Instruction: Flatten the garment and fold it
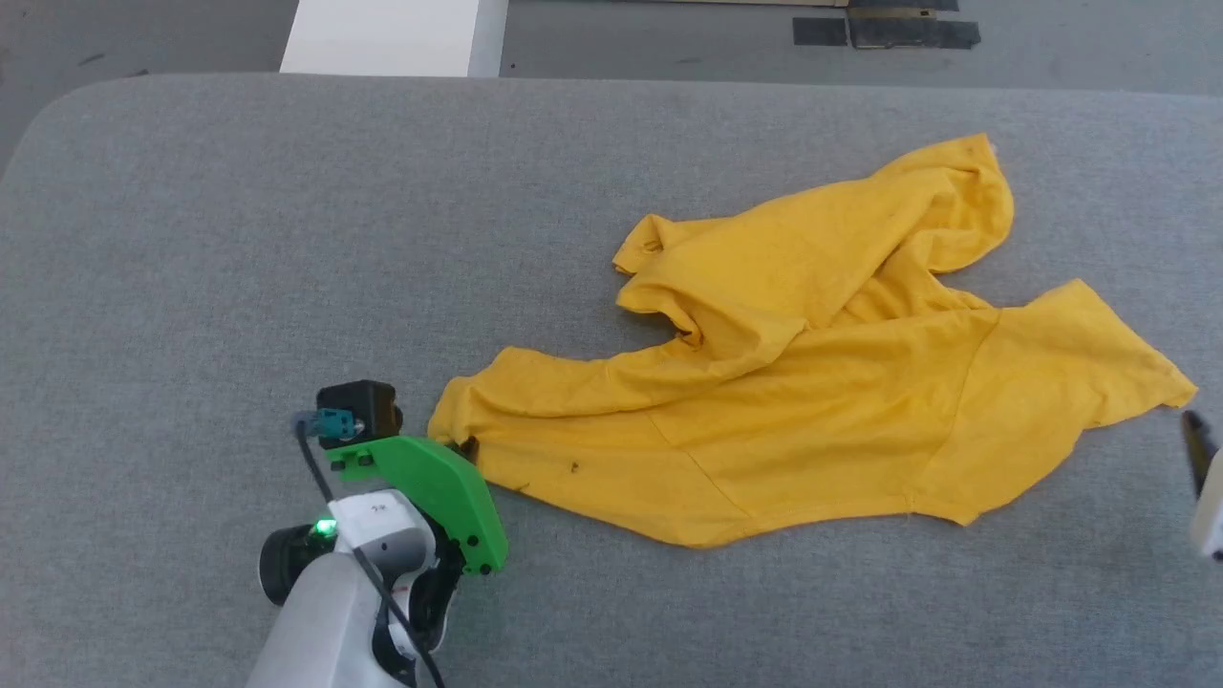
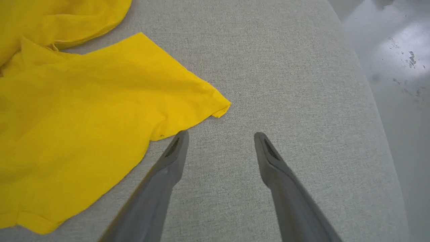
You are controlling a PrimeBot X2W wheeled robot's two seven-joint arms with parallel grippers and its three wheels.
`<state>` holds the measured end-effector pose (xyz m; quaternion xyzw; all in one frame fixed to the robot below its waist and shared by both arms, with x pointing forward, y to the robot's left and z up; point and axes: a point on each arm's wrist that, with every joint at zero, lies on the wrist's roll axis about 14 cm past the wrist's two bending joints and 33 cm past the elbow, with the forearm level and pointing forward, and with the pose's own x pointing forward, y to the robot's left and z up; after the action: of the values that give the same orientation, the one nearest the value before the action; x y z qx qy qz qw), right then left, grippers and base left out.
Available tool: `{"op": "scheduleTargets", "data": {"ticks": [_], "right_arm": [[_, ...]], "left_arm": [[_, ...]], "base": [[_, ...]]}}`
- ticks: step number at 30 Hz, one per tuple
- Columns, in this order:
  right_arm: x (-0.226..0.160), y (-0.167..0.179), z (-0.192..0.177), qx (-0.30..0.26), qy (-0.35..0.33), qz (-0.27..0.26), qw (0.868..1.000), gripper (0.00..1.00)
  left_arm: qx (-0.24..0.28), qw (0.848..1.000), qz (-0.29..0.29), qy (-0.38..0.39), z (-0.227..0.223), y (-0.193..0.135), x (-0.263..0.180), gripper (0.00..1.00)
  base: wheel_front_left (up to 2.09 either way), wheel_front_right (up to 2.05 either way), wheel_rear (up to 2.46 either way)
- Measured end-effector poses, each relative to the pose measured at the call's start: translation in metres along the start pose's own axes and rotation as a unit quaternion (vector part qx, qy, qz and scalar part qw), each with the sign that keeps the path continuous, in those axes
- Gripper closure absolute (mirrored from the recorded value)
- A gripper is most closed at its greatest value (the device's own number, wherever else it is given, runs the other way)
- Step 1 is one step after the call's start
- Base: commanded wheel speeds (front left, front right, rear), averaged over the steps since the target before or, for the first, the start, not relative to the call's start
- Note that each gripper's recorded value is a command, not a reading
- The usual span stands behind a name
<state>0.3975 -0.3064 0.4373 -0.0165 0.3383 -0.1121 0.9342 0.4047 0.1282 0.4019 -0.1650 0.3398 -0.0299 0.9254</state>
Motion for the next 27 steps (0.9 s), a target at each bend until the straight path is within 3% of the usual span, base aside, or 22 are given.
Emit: {"op": "scheduleTargets", "data": {"ticks": [7, 16, 20, 21, 22, 23, 27], "right_arm": [[0.032, -0.003, 0.025, -0.071, 0.045, -0.014, 0.996, 0.00], [0.068, 0.016, -0.018, -0.139, 0.156, 0.001, 0.978, 0.00], [0.076, 0.022, -0.022, -0.153, 0.169, 0.011, 0.974, 0.00], [0.077, 0.023, -0.024, -0.153, 0.174, 0.013, 0.973, 0.17], [0.077, 0.024, -0.025, -0.149, 0.177, 0.017, 0.973, 0.78], [0.077, 0.026, -0.023, -0.144, 0.174, 0.021, 0.974, 1.00], [0.071, 0.037, -0.017, -0.129, 0.156, 0.045, 0.978, 1.00]], "left_arm": [[-0.012, 1.000, -0.004, -0.028, 0.012, -0.003, -0.009, 1.00], [-0.023, 1.000, 0.013, -0.016, 0.005, 0.009, -0.004, 1.00], [-0.026, 0.999, 0.022, -0.008, 0.000, 0.015, -0.002, 1.00], [-0.027, 0.999, 0.023, -0.007, -0.001, 0.016, -0.002, 1.00], [-0.027, 0.999, 0.024, -0.008, -0.001, 0.016, -0.001, 1.00], [-0.028, 0.999, 0.023, -0.010, 0.000, 0.016, -0.002, 1.00], [-0.033, 0.999, 0.012, -0.032, 0.009, 0.011, -0.006, 1.00]], "base": [[0.00, 0.00, 0.00], [0.00, 0.00, 0.00], [0.00, 0.00, 0.00], [0.00, 0.00, 0.00], [0.00, 0.00, 0.00], [0.00, 0.00, 0.00], [0.00, 0.00, 0.00]]}}
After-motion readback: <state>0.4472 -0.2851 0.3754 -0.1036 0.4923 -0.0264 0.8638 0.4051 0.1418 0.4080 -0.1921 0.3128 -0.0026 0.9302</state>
